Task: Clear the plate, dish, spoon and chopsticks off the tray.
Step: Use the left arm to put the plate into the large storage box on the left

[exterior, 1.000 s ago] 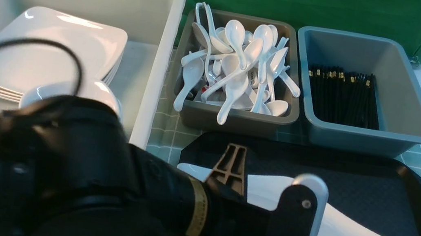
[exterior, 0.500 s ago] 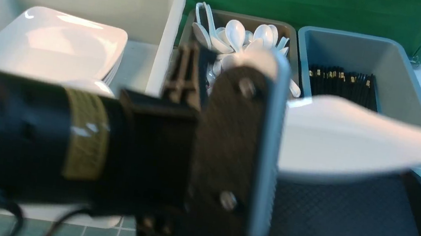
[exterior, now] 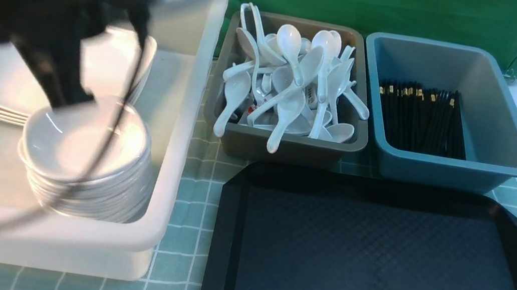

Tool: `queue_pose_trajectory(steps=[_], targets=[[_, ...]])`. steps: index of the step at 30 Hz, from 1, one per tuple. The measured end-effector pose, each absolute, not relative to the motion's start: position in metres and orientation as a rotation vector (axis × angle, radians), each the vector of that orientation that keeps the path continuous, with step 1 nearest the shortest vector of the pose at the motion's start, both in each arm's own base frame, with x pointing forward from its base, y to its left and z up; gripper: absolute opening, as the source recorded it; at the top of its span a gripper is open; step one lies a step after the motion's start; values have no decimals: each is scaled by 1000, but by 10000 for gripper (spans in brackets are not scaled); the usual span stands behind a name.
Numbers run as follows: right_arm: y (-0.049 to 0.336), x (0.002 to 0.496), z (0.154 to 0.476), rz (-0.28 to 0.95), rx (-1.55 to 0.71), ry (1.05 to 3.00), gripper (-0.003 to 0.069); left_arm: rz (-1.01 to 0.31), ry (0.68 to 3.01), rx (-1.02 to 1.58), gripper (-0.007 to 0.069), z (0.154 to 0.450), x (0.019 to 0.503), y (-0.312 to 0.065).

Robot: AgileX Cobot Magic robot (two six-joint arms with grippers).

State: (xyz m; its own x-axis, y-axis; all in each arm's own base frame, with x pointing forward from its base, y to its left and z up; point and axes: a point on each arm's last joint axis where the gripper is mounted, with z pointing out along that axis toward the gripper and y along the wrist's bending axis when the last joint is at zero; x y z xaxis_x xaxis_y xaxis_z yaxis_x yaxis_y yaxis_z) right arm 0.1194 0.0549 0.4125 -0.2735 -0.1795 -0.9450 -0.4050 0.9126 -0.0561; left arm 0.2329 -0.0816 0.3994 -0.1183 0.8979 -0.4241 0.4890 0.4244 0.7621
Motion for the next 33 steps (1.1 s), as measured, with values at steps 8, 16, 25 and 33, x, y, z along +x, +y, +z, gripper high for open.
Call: queue_pose_trajectory(steps=[8, 16, 25, 33], targets=[[64, 130, 406, 231, -500, 1885, 19, 638, 1962, 1187, 34, 346, 304, -43], [64, 130, 406, 207, -539, 1881, 19, 672, 2077, 1235, 34, 290, 347, -20], [64, 129, 404, 199, -553, 1898, 19, 697, 2080, 1322, 28, 265, 362, -20], [64, 129, 402, 197, -556, 1915, 19, 663, 2100, 1304, 78, 260, 365, -22]])
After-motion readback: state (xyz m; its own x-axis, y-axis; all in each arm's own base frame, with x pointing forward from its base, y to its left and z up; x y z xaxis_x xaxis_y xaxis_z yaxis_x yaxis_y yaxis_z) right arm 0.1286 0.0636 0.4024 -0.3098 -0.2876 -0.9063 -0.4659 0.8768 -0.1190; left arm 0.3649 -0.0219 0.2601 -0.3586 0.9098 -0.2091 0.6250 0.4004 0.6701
